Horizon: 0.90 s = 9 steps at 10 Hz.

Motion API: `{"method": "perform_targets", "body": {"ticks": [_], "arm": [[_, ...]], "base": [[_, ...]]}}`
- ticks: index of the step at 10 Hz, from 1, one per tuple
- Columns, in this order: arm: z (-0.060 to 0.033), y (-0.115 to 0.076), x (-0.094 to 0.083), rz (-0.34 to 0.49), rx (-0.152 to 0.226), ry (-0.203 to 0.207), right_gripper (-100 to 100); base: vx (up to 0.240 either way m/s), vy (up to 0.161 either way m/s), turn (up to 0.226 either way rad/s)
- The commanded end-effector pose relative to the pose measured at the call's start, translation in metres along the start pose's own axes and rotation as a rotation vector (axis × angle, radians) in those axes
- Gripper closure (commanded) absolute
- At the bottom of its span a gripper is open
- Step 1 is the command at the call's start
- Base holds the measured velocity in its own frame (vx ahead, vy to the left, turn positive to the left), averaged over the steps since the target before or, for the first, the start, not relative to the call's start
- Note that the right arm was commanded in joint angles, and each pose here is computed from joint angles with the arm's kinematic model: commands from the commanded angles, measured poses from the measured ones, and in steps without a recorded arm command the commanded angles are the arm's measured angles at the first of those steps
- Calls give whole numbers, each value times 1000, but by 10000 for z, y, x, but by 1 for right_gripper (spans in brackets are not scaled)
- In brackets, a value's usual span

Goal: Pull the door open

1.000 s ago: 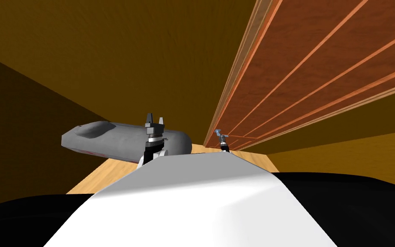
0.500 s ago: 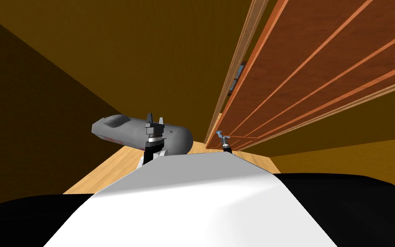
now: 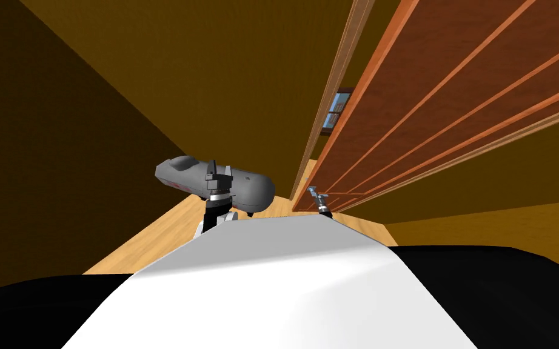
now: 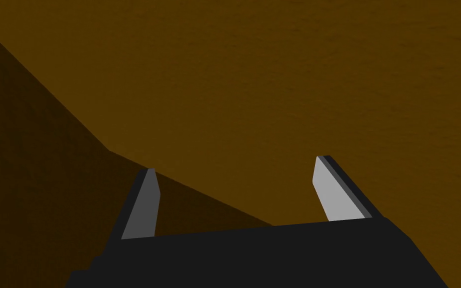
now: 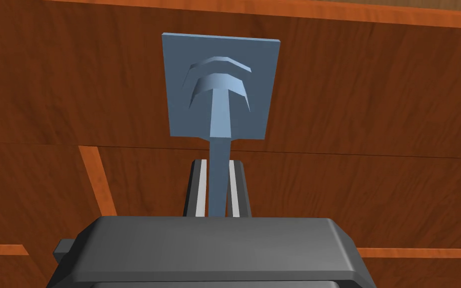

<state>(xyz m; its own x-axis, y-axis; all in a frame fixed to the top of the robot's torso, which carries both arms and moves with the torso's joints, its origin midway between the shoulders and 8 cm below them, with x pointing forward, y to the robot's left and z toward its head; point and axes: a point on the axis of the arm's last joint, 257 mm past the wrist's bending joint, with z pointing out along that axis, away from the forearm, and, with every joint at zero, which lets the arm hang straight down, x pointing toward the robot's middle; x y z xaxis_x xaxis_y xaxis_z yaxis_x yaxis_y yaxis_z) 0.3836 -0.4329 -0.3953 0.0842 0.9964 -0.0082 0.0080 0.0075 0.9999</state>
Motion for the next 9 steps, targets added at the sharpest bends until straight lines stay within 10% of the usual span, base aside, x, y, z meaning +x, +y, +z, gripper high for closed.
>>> {"method": "perform_targets", "body": {"ticks": [1, 9], "arm": [[-84, 12, 16, 3, -6, 23, 100], [-484, -2, -27, 8, -2, 99, 100]], "base": [[-224, -71, 196], [-203, -70, 145]]}}
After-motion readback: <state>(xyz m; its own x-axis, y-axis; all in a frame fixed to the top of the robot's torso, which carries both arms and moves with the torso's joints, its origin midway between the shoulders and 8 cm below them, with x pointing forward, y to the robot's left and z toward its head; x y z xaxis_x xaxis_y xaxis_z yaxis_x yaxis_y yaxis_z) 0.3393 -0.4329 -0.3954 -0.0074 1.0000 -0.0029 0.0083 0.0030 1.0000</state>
